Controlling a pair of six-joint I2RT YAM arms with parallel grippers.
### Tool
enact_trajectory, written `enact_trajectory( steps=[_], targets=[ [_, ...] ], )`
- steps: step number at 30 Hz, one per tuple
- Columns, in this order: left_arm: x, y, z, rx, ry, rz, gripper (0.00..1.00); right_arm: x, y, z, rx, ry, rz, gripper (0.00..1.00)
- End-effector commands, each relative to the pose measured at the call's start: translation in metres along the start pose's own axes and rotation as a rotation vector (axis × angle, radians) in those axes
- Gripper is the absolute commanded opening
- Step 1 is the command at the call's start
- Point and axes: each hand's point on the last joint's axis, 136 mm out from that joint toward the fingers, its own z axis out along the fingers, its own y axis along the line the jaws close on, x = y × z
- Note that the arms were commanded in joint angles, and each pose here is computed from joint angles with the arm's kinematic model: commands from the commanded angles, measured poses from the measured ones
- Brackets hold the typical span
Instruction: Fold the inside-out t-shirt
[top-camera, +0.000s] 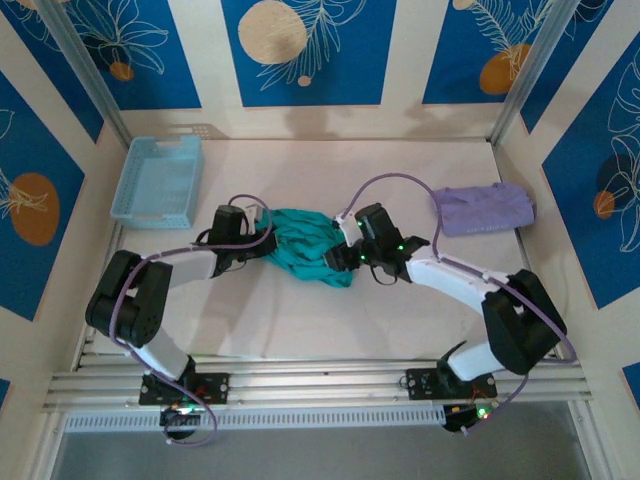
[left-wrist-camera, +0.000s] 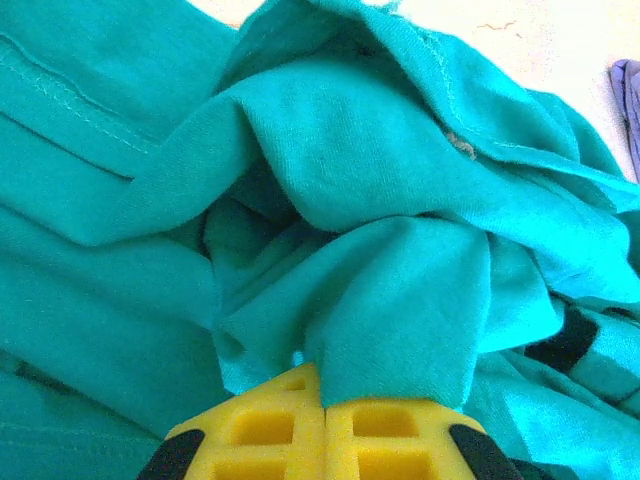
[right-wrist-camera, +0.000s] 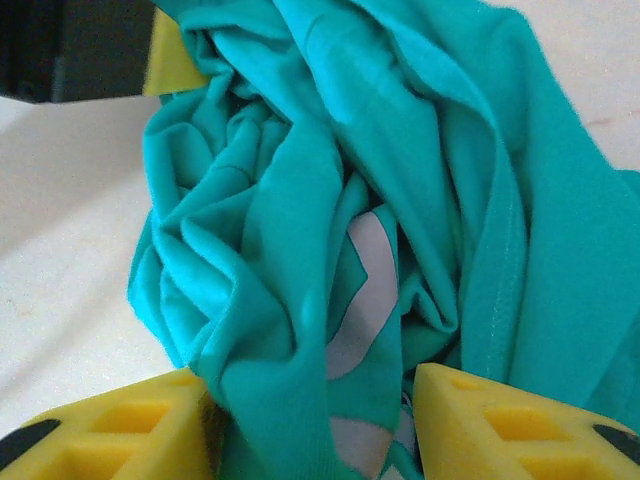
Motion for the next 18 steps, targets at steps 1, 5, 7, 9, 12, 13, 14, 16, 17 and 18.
enact_trajectory(
  steps=[1, 5, 7, 9, 12, 13, 14, 16, 17, 18],
  targets=[
    [-0.004, -0.01, -0.005, 0.038, -0.012, 0.034, 0.0, -0.006, 0.003, 0.008, -0.024, 0.009, -0.014, 0.44],
    [-0.003, 0.0, -0.009, -0.026, -0.011, 0.04, 0.02, -0.02, 0.009, -0.005, -0.046, -0.053, -0.036, 0.1],
    [-0.004, 0.012, -0.017, -0.11, -0.025, 0.058, 0.12, -0.025, 0.013, -0.018, -0.068, -0.1, -0.047, 0.02],
    [-0.009, 0.016, -0.027, -0.163, -0.049, 0.103, 0.27, -0.025, 0.015, -0.027, -0.102, -0.13, -0.037, 0.0],
    [-0.02, 0.005, -0.044, -0.193, -0.103, 0.214, 0.44, -0.023, 0.013, -0.033, -0.121, -0.151, -0.008, 0.0],
    [-0.024, -0.002, -0.049, -0.205, -0.121, 0.267, 0.48, -0.021, 0.013, -0.033, -0.12, -0.149, -0.002, 0.0],
    [-0.027, -0.009, -0.052, -0.216, -0.135, 0.324, 0.51, -0.02, 0.012, -0.033, -0.119, -0.147, 0.001, 0.0],
    [-0.032, -0.023, -0.053, -0.232, -0.142, 0.43, 0.57, -0.019, 0.012, -0.031, -0.121, -0.145, 0.005, 0.0],
    [-0.033, -0.032, -0.05, -0.225, -0.13, 0.482, 0.59, -0.019, 0.011, -0.031, -0.12, -0.148, 0.007, 0.0],
    [-0.033, -0.04, -0.047, -0.214, -0.111, 0.517, 0.6, -0.019, 0.01, -0.03, -0.119, -0.146, 0.008, 0.0]
  ],
)
